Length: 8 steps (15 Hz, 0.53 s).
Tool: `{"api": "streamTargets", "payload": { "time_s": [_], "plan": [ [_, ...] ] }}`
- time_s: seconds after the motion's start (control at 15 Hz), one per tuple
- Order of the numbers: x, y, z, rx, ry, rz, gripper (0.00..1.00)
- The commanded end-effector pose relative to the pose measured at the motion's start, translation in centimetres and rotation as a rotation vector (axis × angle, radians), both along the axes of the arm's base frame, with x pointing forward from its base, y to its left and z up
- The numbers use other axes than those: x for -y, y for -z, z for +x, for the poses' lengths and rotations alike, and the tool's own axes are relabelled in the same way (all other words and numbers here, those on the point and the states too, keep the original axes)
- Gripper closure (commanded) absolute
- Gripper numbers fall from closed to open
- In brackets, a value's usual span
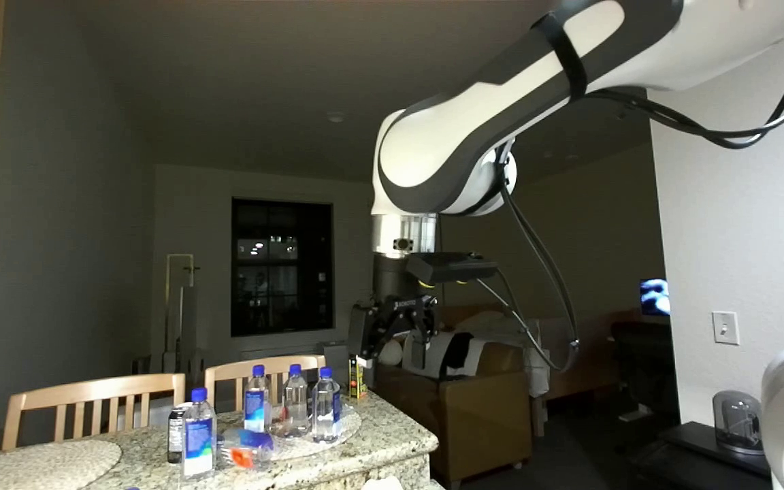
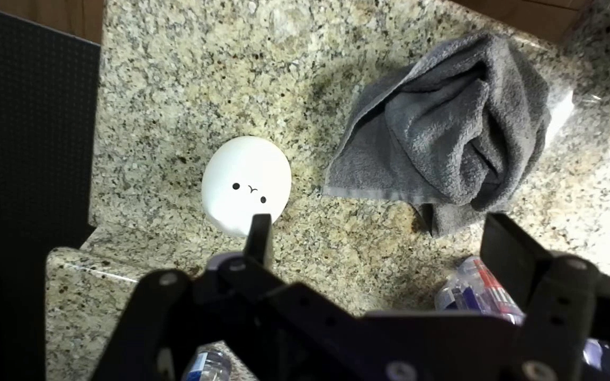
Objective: Put the towel on the teddy bear
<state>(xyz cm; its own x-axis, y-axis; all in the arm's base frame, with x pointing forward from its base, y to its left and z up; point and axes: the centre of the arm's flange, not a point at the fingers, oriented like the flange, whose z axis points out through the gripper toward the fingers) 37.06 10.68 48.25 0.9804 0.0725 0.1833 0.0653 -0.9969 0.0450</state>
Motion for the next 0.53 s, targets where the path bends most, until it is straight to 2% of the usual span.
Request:
{"api": "streamTargets", "payload": {
  "time_s": [0.0,0.2,0.47],
  "plan": [
    [-3.0,2.2,0.9,-0.001,0.034,0.028,0.00],
    [-5.6,3.9,1.1,-0.002,0.093,0.014,0.00],
    [-8.0,7.3,1.0,-0.065,0.192,-0.008,0.00]
  ]
}}
